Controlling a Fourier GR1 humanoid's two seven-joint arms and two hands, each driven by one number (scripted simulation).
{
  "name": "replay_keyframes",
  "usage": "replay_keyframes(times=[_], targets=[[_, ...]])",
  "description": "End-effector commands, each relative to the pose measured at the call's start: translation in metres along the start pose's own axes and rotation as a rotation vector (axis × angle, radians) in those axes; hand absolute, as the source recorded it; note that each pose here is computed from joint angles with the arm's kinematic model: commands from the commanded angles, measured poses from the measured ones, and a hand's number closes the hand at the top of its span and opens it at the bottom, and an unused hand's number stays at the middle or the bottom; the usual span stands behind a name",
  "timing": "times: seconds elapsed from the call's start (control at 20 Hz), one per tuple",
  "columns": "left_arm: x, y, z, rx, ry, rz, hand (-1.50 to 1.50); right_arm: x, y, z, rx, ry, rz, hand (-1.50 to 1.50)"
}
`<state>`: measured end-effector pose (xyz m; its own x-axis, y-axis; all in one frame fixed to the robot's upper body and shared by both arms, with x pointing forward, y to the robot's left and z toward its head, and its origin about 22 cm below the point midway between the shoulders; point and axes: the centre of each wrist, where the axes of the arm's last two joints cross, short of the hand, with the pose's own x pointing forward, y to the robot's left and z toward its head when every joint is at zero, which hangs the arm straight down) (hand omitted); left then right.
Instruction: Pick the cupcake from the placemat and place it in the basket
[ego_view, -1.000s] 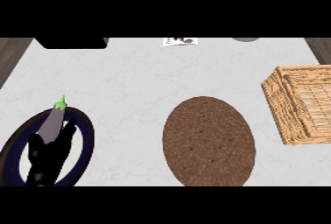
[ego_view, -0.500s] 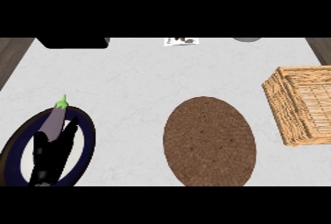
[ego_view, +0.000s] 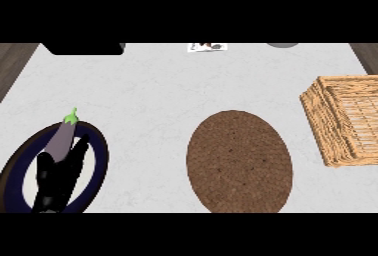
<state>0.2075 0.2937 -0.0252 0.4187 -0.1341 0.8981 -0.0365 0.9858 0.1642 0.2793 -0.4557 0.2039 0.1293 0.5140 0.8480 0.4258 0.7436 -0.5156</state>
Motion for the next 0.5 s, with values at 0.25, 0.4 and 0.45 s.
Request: replay_keyframes(times=[0.25, 0.4, 0.45], targets=[[-0.021, -0.002, -0.005, -0.012, 0.103, 0.026, 0.00, -0.035, -0.020, -0.018, 0.000, -0.026, 0.273, -1.50], [-0.027, -0.004, 0.002, 0.004, 0.117, 0.012, 0.00, -0.042, -0.027, -0.021, -0.035, -0.044, 0.229, -1.50], [-0.023, -0.001, 0.002, -0.008, 0.130, 0.014, 0.00, -0.033, -0.047, -0.024, -0.051, -0.063, 0.233, -1.50]])
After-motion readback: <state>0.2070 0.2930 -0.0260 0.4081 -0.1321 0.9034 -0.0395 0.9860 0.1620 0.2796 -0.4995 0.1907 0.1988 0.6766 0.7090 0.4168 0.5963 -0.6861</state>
